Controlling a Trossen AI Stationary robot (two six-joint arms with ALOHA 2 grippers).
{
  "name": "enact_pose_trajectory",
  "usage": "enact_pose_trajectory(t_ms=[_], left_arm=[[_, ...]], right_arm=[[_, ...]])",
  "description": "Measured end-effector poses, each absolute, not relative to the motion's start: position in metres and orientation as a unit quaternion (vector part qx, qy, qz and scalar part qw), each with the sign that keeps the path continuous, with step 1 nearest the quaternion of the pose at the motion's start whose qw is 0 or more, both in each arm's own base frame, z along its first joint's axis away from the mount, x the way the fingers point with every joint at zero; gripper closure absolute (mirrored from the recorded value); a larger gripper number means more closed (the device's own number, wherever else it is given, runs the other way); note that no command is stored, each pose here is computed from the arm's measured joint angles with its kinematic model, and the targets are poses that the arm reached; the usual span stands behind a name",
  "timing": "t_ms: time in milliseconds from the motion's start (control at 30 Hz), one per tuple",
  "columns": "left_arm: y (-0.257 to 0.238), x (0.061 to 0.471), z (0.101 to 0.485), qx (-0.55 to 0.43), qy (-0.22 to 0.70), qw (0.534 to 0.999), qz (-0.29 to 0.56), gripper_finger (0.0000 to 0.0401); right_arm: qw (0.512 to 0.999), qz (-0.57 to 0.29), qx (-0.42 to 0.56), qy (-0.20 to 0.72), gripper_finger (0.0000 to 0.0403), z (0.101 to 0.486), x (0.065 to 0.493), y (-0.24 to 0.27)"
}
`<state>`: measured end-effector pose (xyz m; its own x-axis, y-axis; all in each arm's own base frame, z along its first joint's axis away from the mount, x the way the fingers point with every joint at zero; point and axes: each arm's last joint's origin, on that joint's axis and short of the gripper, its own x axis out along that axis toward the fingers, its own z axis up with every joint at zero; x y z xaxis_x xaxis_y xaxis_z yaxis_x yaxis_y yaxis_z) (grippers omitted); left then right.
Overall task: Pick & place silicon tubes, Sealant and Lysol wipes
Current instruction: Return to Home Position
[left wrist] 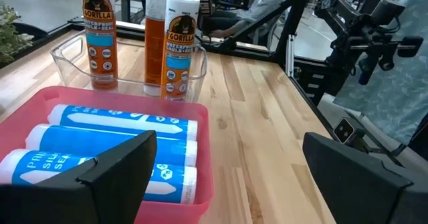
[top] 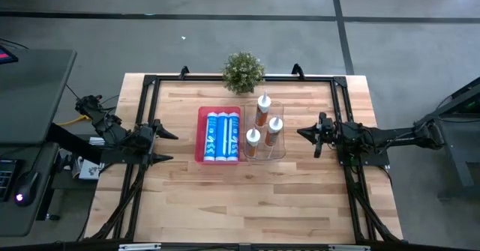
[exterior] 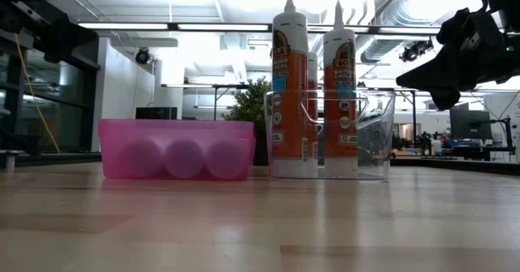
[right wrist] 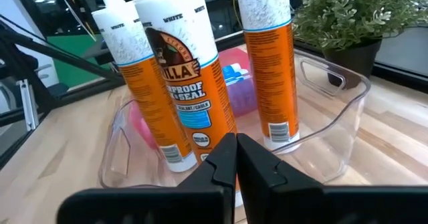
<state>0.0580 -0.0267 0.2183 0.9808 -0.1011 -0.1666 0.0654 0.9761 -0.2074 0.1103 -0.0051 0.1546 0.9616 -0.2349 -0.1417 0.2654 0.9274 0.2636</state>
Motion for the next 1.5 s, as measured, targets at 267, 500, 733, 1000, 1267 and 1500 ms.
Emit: enact_pose_trajectory(t_ms=[267, 500, 733, 1000, 1267, 1500], left_arm=[[-0.021, 0.068, 0.2, -0.104, 0.109, 0.989, 0.003, 0.0032], [-0.02, 0.084, 0.187, -0.141, 0.035, 0.989, 0.038, 0.0032], [-0.017, 0.092, 0.177, -0.171, -0.041, 0.983, 0.061, 0.0032], [-0.009, 0.094, 0.175, -0.169, -0.05, 0.979, 0.104, 0.0032], [-0.003, 0.095, 0.175, -0.168, -0.056, 0.975, 0.136, 0.0032], [-0.003, 0.095, 0.175, -0.167, -0.055, 0.975, 0.138, 0.0032]], right_arm=[[0.98, -0.128, 0.144, 0.053, 0.0396, 0.155, 0.11, -0.005], [0.98, -0.128, 0.144, 0.053, 0.0399, 0.155, 0.11, -0.005], [0.98, -0.129, 0.144, 0.053, 0.0395, 0.155, 0.11, -0.005], [0.98, -0.129, 0.144, 0.053, 0.0401, 0.155, 0.11, -0.005], [0.98, -0.128, 0.144, 0.053, 0.0392, 0.155, 0.11, -0.005], [0.98, -0.128, 0.144, 0.053, 0.0399, 0.155, 0.11, -0.005]])
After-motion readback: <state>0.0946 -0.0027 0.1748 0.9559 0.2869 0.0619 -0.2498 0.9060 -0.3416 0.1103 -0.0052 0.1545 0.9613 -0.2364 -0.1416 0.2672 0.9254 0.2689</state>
